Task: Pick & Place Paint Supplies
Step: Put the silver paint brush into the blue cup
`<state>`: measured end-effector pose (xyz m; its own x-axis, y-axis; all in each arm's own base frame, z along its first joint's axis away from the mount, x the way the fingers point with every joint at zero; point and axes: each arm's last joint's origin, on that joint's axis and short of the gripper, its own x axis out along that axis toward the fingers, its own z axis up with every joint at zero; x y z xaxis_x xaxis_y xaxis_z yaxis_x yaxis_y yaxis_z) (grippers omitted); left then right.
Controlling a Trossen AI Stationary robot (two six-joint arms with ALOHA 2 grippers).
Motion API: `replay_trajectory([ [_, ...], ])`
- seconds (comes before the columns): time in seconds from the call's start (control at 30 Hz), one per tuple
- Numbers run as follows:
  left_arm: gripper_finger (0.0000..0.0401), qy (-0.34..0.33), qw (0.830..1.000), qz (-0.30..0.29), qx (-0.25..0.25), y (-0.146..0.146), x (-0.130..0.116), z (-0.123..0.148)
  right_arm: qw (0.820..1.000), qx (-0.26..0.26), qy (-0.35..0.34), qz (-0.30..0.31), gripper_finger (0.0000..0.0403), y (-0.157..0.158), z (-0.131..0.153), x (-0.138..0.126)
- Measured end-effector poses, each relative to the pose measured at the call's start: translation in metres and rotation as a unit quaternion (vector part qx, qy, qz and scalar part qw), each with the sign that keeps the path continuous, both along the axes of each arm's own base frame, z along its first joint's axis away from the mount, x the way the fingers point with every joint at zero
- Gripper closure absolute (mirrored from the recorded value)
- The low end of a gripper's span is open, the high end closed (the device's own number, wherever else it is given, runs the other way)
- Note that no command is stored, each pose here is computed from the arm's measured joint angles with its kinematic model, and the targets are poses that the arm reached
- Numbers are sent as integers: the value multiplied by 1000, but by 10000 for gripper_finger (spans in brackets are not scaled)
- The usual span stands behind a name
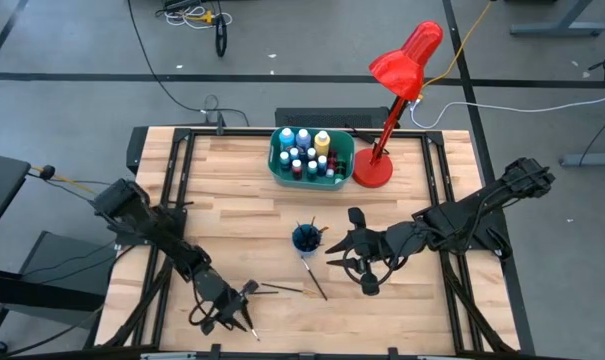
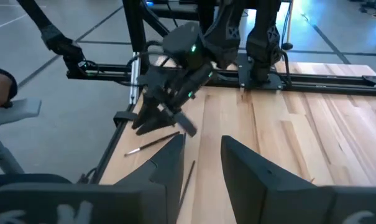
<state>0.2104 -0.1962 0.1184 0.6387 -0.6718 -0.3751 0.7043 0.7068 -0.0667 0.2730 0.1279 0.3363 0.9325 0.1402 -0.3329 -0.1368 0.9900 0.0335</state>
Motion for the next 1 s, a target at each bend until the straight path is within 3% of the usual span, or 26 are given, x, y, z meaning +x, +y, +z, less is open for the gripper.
replay_trajectory([
  [0.2, 308, 54, 998, 1, 40, -6, 8, -31, 1000, -2, -2, 1, 295, 0, 0, 0],
  [0.73, 308, 71, 996, -28, 40, -10, 13, -28, 1000, -4, -2, 2, 295, 0, 0, 0],
  [1.0, 308, 107, 994, 24, 30, -1, 19, -31, 1000, -3, -1, 2, 295, 0, 0, 0],
])
